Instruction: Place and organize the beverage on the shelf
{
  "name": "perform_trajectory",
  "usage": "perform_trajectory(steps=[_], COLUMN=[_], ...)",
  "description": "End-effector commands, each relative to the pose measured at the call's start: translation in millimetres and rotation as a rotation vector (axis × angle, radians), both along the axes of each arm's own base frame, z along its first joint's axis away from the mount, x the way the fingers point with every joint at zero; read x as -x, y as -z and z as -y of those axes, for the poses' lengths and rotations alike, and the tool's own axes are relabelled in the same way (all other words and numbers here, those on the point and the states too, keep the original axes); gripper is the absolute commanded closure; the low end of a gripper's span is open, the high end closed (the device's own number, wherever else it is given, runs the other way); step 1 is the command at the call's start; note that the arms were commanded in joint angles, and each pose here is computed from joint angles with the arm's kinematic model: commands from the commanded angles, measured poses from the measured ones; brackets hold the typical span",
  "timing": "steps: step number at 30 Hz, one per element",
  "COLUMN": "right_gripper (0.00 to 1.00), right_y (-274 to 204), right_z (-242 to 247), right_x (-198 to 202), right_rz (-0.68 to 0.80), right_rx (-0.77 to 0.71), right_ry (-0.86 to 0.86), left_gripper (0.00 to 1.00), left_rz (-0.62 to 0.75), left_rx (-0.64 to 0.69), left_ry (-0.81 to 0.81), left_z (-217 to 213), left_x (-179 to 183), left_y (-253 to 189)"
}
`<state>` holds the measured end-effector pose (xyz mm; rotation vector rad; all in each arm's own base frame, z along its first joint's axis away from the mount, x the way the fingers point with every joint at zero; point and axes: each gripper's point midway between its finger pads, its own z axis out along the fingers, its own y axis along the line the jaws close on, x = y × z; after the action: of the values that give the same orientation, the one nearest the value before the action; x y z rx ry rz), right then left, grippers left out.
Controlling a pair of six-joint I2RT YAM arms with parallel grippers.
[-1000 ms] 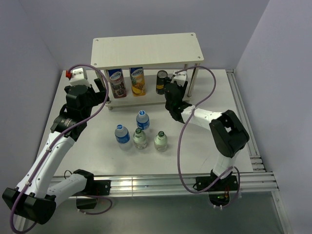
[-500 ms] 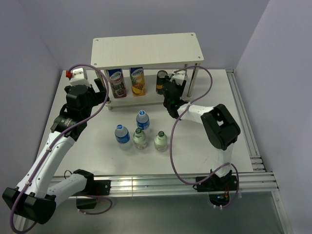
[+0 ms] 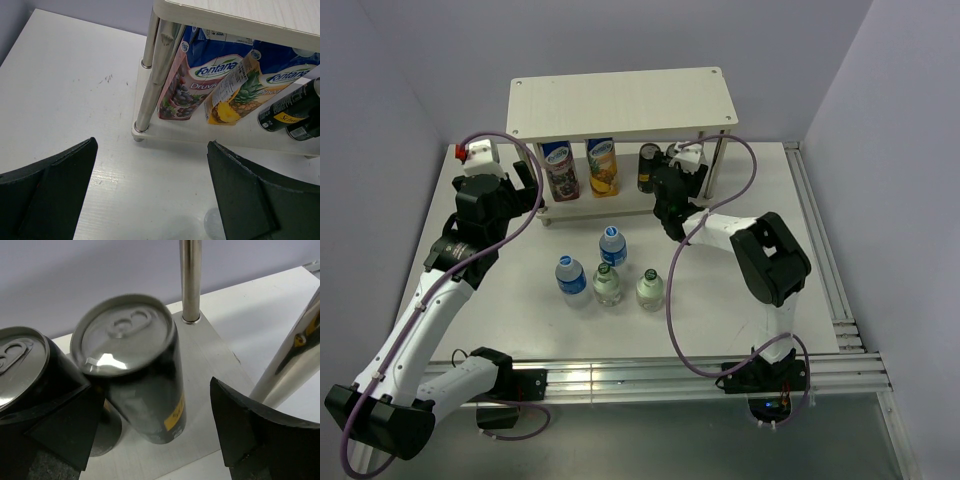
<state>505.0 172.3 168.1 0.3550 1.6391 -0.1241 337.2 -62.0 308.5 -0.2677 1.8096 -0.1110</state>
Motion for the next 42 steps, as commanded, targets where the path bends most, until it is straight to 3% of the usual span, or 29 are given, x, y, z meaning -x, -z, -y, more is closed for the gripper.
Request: perform_trajectory(steps=[1,27,31,33,42], right_gripper=[0.09,0.0,0.0,0.0,0.0], right_y=[-41,-61,-75,-90,-82], right_z=[8,-6,-10,-15,-23], right_x=[1,96,135,159,273], right_rz=[0.109,0.094,0.081,0.091,-0.001], right_rx=[-0.08,-0.117,-0.095,-0.152,-0.203], right_ry=[0.046,-0.083,-0.115,-0.156,-0.312], left_gripper=[0.02,0.02,0.02,0.02,0.02], left_rz=[0.024,0.011,0.015,0.016,0.018], left_rx=[-0.004,-0.019,-0.019,-0.017,-0.012], left_ry=[0.006,-0.021,-0.022,-0.019,-0.01], left_z=[1,-4,-4,-4,-2], left_x=[-1,-3,-3,-3,-3], left_y=[-9,-4,-5,-6,-7])
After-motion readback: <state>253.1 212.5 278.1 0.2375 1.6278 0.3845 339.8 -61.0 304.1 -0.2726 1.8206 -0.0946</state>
